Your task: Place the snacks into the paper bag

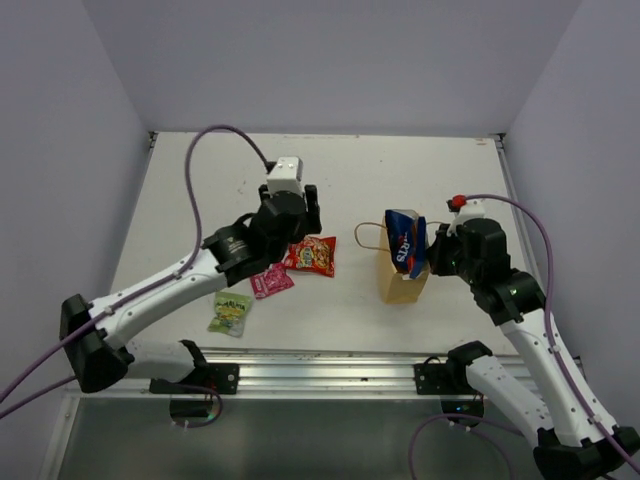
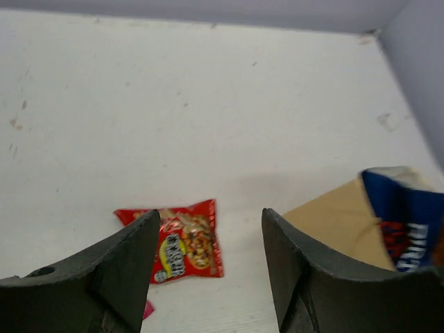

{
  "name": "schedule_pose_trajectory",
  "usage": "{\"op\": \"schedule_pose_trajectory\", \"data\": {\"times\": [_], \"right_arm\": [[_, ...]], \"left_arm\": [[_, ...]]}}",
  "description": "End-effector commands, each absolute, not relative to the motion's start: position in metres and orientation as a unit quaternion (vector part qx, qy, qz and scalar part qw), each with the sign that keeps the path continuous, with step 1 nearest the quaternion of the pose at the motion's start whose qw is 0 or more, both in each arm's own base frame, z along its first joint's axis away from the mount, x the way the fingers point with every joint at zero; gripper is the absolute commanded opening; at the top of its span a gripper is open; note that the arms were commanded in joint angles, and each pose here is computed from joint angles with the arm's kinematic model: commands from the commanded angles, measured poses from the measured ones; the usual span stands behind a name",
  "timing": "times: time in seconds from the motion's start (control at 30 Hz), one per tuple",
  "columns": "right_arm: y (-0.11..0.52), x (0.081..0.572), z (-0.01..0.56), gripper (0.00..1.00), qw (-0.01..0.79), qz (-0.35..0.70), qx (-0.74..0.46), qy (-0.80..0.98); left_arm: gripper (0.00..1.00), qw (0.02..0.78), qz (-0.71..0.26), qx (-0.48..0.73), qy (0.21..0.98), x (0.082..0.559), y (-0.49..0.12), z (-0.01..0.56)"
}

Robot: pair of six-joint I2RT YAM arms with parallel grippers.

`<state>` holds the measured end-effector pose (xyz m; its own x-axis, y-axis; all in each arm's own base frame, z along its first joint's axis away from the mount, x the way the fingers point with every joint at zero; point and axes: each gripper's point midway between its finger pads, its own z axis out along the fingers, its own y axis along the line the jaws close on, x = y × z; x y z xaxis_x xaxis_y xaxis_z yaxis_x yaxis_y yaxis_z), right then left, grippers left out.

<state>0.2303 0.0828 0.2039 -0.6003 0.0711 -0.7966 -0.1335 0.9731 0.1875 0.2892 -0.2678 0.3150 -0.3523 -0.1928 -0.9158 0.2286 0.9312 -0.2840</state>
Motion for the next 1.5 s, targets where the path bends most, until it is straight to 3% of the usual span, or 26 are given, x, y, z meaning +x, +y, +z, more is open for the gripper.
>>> {"op": "schedule_pose_trajectory", "data": {"times": [0.0,0.1,0.23,0.67,0.77,0.8,0.87,0.97,1.0,1.03,1.2,1.47], "right_arm": [[0.089,0.231,0.203,0.00,0.445,0.125,-0.032,0.886],[0.089,0.231,0.202,0.00,0.443,0.125,-0.032,0.887],[0.089,0.231,0.201,0.00,0.442,0.124,-0.032,0.888],[0.090,0.231,0.199,0.00,0.437,0.125,-0.033,0.890],[0.090,0.231,0.199,0.00,0.438,0.125,-0.033,0.890],[0.090,0.231,0.199,0.00,0.438,0.125,-0.033,0.890],[0.090,0.232,0.199,0.00,0.437,0.124,-0.033,0.890],[0.090,0.232,0.197,0.00,0.434,0.124,-0.034,0.892],[0.090,0.232,0.197,0.00,0.434,0.123,-0.034,0.892],[0.090,0.232,0.197,0.00,0.434,0.123,-0.034,0.892],[0.090,0.232,0.197,0.00,0.433,0.124,-0.035,0.892],[0.088,0.232,0.200,0.00,0.440,0.121,-0.032,0.889]], "left_arm": [[0.65,0.465,-0.047,0.025,0.884,0.289,-0.234,0.169],[0.81,0.450,-0.045,0.023,0.891,0.287,-0.233,0.134],[0.88,0.444,-0.051,0.025,0.894,0.294,-0.233,0.111],[0.88,0.461,-0.072,0.028,0.884,0.334,-0.241,0.080],[0.79,0.439,-0.078,0.026,0.895,0.342,-0.239,0.058],[0.69,0.436,-0.079,0.025,0.896,0.344,-0.238,0.055],[0.63,0.423,-0.072,0.025,0.903,0.345,-0.236,0.043],[0.32,0.416,-0.080,0.032,0.905,0.344,-0.240,0.039],[0.06,0.417,-0.081,0.031,0.905,0.344,-0.240,0.041],[0.00,0.419,-0.082,0.028,0.904,0.343,-0.239,0.047],[0.00,0.451,-0.129,0.014,0.883,0.344,-0.247,0.112],[0.00,0.561,-0.346,0.057,0.750,0.318,-0.308,0.343]]}}
